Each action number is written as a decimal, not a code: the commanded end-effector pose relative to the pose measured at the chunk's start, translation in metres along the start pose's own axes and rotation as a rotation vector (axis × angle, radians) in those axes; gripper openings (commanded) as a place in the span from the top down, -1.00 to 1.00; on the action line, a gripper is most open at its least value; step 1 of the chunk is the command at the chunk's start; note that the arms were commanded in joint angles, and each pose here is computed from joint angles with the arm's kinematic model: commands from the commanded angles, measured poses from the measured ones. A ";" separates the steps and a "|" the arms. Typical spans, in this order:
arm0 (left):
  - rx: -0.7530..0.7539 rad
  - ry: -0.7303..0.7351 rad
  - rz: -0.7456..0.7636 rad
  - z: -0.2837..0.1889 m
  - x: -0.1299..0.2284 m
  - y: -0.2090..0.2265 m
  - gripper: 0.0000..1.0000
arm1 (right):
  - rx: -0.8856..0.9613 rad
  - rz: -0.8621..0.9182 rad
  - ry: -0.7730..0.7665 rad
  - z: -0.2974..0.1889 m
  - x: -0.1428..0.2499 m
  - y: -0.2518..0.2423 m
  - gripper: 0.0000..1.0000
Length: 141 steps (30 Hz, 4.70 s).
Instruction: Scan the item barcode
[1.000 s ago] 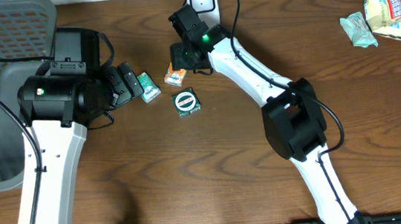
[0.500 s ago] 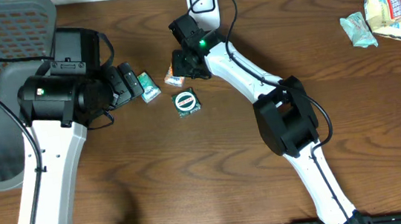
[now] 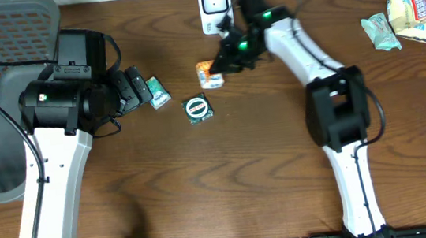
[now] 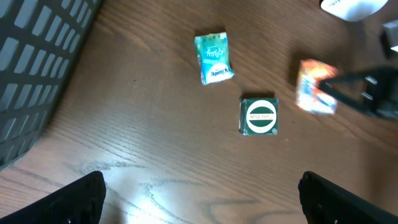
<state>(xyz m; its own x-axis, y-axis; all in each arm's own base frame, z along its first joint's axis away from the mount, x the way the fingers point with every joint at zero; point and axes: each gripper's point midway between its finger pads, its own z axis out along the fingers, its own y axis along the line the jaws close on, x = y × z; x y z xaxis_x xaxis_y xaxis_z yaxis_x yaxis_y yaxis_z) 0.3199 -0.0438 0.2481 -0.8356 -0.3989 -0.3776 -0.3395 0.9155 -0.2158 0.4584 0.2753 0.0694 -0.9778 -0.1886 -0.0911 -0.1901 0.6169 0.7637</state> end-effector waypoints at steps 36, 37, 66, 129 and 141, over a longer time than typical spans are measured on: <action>-0.004 -0.014 0.004 -0.004 -0.002 0.001 -0.95 | 0.419 -0.037 0.280 -0.089 0.079 -0.094 0.43; -0.005 -0.014 0.004 -0.004 -0.002 0.001 -0.96 | 0.423 -0.040 0.282 -0.088 0.079 -0.094 0.18; -0.004 -0.014 0.004 -0.004 -0.002 0.001 -0.96 | 0.542 0.076 0.376 -0.068 0.115 -0.135 0.74; -0.004 -0.014 0.004 -0.004 -0.002 0.001 -0.95 | -0.413 -0.347 -0.005 -0.107 0.059 0.039 0.98; -0.005 -0.013 0.004 -0.004 -0.002 0.001 -0.95 | -0.389 -0.364 0.038 -0.097 0.065 0.041 0.98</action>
<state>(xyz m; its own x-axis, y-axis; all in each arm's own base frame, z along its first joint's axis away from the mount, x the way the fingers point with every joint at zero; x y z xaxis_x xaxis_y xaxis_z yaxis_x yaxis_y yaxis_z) 0.3197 -0.0438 0.2480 -0.8359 -0.3989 -0.3770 -0.3397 0.9155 -0.2155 0.3961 0.2090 0.1516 -0.8692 -0.3592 -0.3397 -0.4259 0.1952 0.8835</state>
